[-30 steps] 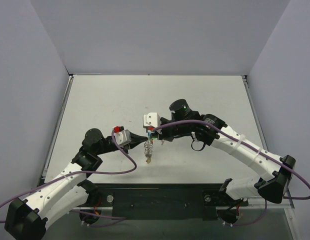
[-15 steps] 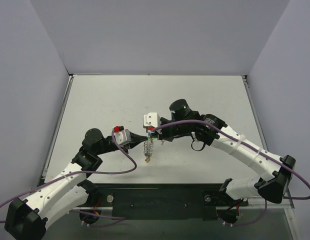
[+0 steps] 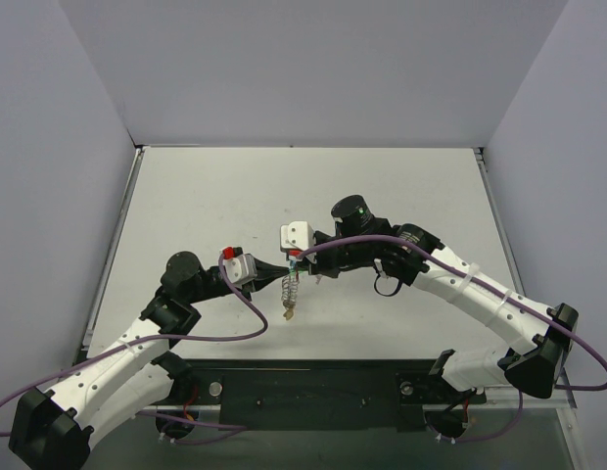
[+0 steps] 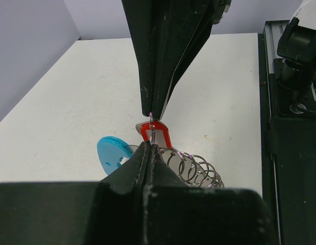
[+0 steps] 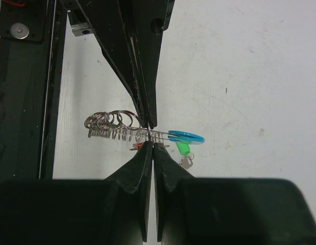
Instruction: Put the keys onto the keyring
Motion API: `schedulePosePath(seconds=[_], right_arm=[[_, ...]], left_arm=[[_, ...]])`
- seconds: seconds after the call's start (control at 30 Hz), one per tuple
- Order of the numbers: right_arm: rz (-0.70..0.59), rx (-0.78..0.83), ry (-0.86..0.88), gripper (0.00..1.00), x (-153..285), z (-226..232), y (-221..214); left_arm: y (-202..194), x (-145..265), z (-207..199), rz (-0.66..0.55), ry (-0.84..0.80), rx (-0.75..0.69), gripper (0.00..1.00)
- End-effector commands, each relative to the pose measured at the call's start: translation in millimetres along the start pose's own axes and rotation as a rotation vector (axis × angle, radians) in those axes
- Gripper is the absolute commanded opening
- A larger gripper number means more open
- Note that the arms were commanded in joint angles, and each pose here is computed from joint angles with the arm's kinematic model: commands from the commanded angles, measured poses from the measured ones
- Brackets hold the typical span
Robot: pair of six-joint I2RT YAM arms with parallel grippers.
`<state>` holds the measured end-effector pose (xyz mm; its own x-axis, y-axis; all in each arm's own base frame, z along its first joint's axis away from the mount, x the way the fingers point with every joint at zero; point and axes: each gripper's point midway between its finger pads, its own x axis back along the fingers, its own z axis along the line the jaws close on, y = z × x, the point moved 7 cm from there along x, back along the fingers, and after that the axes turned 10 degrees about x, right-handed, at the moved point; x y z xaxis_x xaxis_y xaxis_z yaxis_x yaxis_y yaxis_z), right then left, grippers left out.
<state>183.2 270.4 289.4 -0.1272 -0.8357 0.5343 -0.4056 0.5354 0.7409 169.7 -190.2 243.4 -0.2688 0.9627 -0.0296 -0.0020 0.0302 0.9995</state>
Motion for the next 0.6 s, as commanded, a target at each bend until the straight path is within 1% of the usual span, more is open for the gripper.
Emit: schedulePosePath(seconds=[0.0, 0.57], right_arm=[[-0.033, 0.003, -0.001, 0.0, 3.5, 0.6, 4.7], [-0.036, 0.01, 0.009, 0.0, 0.0, 1.1, 3.6]], left_arm=[[27.2, -1.3, 1.6, -0.083, 0.001, -0.079, 0.0], [27.4, -2.1, -0.8, -0.087, -0.023, -0.071, 0.0]])
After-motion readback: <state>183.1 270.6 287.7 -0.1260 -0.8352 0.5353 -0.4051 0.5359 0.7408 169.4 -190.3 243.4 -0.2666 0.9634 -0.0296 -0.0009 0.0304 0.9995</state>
